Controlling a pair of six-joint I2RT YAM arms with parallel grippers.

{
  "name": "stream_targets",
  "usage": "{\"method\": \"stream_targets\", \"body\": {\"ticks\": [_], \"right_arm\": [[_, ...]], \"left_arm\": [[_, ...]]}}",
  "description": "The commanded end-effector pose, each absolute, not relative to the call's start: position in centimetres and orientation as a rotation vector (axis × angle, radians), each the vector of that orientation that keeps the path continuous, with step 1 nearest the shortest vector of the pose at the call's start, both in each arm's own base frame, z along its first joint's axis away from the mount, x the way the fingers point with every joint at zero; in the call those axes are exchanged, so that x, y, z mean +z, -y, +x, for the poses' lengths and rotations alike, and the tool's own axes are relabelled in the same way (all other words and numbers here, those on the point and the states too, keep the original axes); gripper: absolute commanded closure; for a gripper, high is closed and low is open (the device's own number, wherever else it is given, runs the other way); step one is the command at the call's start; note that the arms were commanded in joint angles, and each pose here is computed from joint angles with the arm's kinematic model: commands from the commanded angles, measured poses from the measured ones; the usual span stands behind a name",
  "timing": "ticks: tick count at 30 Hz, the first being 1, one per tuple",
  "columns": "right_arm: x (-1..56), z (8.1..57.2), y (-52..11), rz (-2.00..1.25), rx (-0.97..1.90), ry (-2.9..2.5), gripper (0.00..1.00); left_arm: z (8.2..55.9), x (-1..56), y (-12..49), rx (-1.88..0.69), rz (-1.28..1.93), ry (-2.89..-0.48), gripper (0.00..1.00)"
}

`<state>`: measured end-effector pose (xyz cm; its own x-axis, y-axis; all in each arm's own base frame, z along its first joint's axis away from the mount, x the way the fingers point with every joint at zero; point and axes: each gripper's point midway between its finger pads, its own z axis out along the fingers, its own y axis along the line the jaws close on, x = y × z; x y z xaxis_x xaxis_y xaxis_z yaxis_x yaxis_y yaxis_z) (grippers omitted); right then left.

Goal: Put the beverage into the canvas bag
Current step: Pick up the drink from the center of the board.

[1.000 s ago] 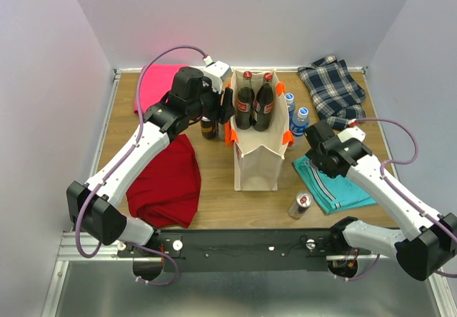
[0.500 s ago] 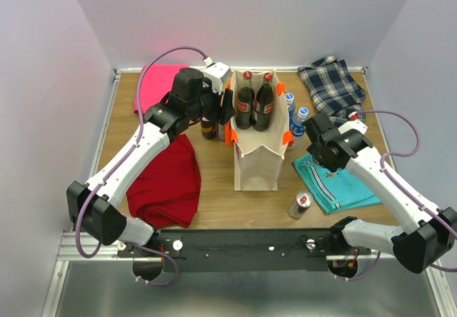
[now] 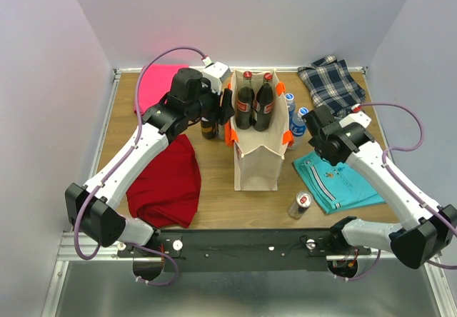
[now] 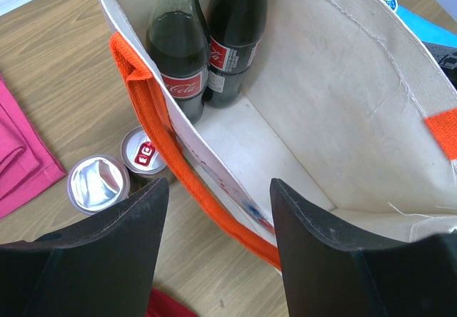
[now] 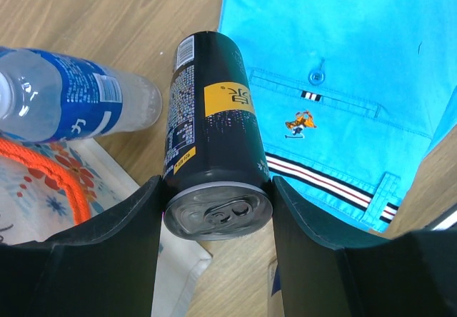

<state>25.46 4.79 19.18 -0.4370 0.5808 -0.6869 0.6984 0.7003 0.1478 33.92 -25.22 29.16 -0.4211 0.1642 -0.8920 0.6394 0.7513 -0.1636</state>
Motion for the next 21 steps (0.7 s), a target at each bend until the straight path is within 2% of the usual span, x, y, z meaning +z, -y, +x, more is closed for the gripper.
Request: {"method": "stream_targets", "body": {"ticks": [1,21], "right_arm": [[21.8,27.5,-3.7,1.0,-0.223,-2.009,0.99],[20.8,34.1,-1.8,1.056,-0.102,-1.983,0.99]], "left_arm": [[33.8,30.1,24.6,-0.586,0.6,-1.937,0.32],[34.0,30.2,24.5,-0.575,0.594,-1.936,0.32]]}}
